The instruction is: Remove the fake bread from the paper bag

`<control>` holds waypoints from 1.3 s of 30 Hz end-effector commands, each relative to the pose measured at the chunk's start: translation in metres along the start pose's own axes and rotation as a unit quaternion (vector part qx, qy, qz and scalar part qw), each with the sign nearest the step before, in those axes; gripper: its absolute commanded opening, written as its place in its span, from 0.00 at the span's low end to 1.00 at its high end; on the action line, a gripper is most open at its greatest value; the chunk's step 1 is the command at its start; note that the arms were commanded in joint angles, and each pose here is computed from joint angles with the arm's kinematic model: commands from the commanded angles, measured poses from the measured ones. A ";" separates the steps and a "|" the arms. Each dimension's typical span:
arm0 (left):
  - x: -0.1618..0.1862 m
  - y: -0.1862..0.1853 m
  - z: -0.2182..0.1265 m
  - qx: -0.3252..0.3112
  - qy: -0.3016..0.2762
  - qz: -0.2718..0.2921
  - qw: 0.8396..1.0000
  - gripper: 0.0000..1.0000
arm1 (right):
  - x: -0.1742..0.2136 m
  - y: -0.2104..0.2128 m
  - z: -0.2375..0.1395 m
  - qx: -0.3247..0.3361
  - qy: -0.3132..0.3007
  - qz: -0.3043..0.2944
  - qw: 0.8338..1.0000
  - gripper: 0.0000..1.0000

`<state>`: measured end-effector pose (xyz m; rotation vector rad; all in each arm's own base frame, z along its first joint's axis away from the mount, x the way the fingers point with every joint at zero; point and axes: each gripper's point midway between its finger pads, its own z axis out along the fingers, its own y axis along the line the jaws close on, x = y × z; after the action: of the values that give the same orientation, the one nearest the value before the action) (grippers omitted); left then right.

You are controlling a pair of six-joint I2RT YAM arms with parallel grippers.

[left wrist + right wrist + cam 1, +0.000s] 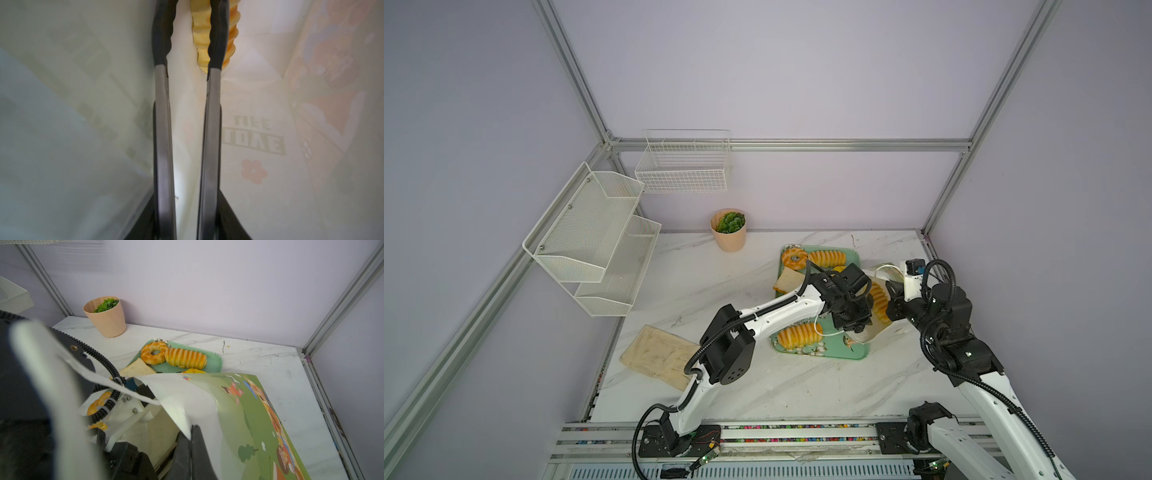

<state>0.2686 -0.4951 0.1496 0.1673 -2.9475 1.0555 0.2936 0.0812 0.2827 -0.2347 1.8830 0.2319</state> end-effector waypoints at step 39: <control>-0.028 -0.031 -0.004 0.121 0.039 0.071 0.989 0.43 | 0.000 0.039 -0.007 -0.116 0.008 -0.088 0.989 0.00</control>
<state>0.2965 -0.5121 0.1721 0.0029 -2.8024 1.3405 0.2850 0.1087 0.2640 -0.4887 1.9118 0.3010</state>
